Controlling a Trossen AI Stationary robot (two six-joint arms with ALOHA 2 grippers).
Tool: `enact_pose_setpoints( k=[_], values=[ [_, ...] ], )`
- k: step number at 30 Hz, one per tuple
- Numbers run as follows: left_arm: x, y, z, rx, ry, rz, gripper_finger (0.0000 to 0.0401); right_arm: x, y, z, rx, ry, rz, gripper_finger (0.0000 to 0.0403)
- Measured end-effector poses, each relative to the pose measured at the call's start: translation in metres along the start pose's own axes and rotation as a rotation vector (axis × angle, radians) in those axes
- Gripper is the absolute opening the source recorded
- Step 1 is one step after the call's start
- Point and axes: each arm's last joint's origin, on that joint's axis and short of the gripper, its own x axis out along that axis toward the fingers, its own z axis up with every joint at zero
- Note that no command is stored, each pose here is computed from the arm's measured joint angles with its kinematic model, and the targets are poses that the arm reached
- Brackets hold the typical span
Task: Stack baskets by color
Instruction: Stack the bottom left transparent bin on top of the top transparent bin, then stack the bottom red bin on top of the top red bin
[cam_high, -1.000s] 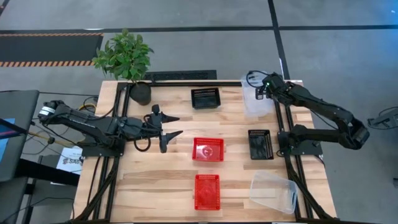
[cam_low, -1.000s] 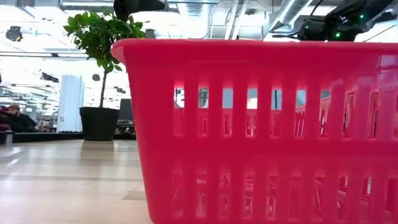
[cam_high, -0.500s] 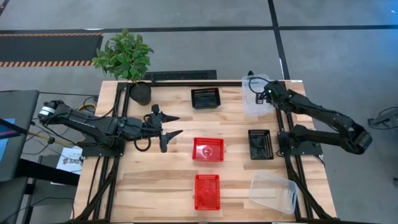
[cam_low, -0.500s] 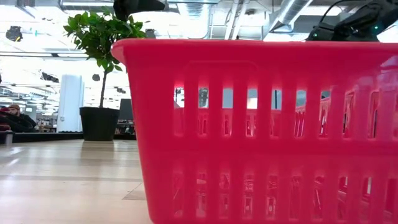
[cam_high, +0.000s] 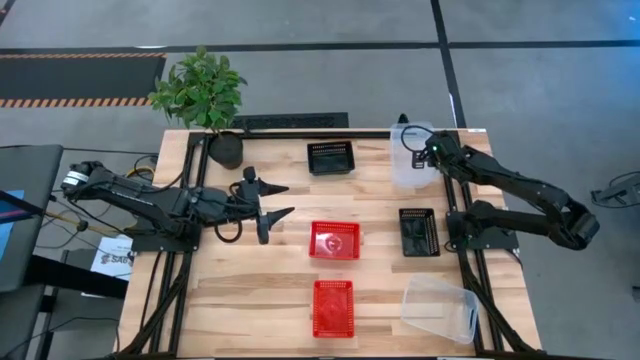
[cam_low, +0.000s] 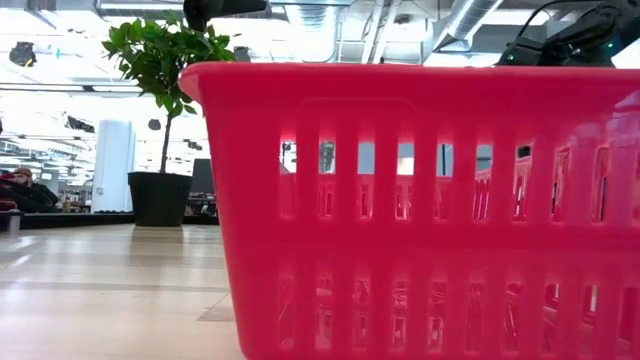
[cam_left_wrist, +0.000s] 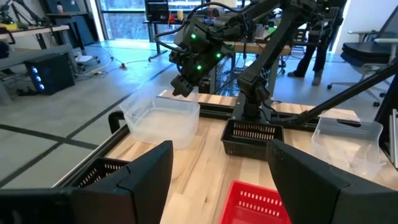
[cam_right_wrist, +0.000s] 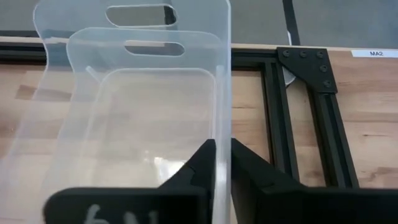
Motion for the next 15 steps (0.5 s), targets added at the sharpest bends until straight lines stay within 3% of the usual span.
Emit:
enact_pose_setpoints(
  k=[15],
  values=[
    [0.0,0.0,0.0,-0.002,-0.003,0.002,0.0247,-0.014,0.007,0.013,-0.031,-0.056,0.053,0.019]
  ],
)
